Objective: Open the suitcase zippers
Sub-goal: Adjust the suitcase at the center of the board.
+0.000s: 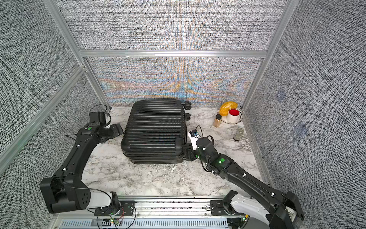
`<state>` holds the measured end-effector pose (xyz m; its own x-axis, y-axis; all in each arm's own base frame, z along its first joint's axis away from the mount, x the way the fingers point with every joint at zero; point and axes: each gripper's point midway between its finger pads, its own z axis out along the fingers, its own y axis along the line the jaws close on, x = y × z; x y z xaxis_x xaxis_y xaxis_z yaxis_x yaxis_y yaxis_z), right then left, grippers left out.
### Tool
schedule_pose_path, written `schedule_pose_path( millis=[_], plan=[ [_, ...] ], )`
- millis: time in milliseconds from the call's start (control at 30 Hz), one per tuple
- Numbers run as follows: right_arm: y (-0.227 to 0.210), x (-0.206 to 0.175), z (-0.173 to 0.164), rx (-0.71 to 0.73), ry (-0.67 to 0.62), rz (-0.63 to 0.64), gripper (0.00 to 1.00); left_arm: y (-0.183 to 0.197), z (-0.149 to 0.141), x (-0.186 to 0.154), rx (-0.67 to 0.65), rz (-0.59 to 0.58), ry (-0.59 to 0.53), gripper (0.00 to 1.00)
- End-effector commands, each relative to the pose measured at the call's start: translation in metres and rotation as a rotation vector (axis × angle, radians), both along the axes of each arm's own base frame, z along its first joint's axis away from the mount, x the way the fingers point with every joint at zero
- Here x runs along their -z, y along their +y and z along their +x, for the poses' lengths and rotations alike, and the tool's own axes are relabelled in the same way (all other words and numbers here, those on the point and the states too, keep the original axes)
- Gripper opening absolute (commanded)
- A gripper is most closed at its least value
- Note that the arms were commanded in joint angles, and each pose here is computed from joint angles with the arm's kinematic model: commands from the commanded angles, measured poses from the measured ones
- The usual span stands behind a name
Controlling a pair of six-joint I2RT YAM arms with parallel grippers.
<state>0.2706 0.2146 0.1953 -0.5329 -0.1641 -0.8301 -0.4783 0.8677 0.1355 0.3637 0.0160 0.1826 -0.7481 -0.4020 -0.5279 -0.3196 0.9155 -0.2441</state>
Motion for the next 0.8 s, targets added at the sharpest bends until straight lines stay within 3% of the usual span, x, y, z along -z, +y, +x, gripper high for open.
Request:
schedule_pose_path(
  millis=[0,567,667,767],
  plan=[
    [-0.021,0.024,-0.001,0.072,0.047,-0.114,0.71,-0.009,-0.004,0.001,0.047,-0.034,-0.011,0.9],
    [-0.003,0.01,0.006,0.02,-0.019,0.003,0.74,-0.022,-0.011,-0.007,0.104,-0.074,-0.092,0.91],
    [-0.027,0.012,0.023,0.14,-0.023,-0.011,0.74,-0.022,-0.013,-0.008,0.109,-0.072,-0.1,0.91],
    [-0.072,0.01,0.046,0.319,-0.004,0.066,0.73,-0.022,-0.014,-0.011,0.109,-0.069,-0.118,0.9]
  ],
)
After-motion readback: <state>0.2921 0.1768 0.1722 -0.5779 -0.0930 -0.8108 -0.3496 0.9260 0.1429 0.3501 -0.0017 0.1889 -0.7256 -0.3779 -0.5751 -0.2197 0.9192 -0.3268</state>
